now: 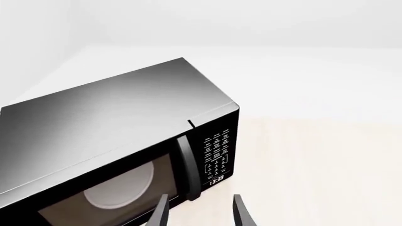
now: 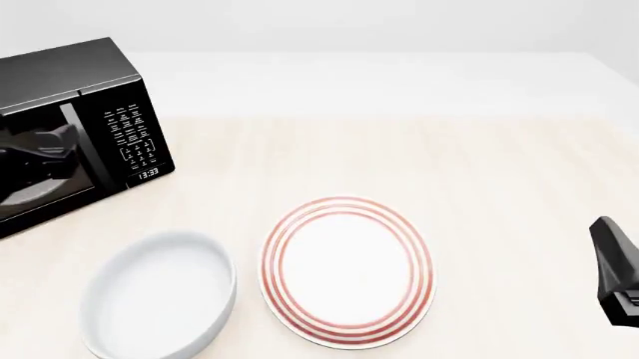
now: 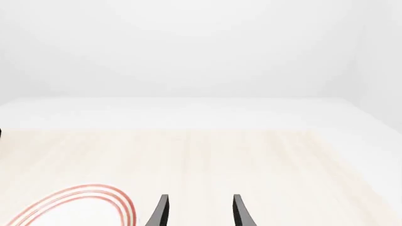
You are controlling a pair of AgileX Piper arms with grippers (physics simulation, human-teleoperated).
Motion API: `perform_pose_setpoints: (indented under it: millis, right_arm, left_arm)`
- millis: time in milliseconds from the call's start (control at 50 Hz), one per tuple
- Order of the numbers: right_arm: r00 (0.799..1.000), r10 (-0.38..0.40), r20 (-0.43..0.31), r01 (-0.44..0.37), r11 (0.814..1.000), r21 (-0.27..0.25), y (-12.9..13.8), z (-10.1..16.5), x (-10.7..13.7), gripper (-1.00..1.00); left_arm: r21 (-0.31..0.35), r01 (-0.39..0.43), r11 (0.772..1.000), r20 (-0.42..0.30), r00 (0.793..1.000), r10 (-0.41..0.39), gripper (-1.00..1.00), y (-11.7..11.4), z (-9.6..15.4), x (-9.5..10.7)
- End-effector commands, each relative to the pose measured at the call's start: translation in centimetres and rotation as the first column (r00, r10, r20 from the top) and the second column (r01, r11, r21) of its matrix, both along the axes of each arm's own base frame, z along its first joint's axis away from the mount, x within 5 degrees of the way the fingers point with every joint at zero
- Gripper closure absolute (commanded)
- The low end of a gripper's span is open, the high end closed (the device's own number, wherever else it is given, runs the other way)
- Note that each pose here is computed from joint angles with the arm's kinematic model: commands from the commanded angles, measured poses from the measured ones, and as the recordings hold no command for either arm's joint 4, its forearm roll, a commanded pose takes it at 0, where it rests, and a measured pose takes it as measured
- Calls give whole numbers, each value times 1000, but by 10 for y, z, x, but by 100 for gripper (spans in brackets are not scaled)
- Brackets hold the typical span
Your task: Open the microwave.
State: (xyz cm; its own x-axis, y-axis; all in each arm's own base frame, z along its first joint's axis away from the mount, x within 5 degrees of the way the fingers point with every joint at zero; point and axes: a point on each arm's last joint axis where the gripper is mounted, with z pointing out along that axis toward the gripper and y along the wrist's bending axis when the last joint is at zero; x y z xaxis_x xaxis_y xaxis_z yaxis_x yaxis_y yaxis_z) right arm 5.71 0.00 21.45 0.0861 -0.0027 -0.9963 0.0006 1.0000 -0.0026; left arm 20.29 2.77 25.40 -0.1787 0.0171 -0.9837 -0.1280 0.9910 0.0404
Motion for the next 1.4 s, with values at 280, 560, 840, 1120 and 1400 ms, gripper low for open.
perform_pose_setpoints:
  millis: [280, 560, 840, 1120, 1400]
  right_arm:
    - [1000, 0, 0, 0, 1000, 0, 0, 0, 0, -100]
    - [1000, 0, 0, 0, 1000, 0, 0, 0, 0, -100]
    - [1000, 0, 0, 0, 1000, 0, 0, 0, 0, -100]
    - [1000, 0, 0, 0, 1000, 0, 0, 0, 0, -100]
    - [1000, 0, 0, 0, 1000, 0, 0, 0, 0, -100]
  left_arm:
    - [-23, -13, 1000, -34, 999, 12, -100, 5, -18, 21]
    - [-21, -10, 1000, -48, 999, 9, -100, 6, -25, 30]
    - [-32, -16, 999, -55, 998, 14, -100, 8, -31, 40]
    - [-42, -24, 999, -64, 998, 21, -100, 11, -38, 49]
    - [-49, -39, 998, -77, 996, 36, -100, 16, -47, 61]
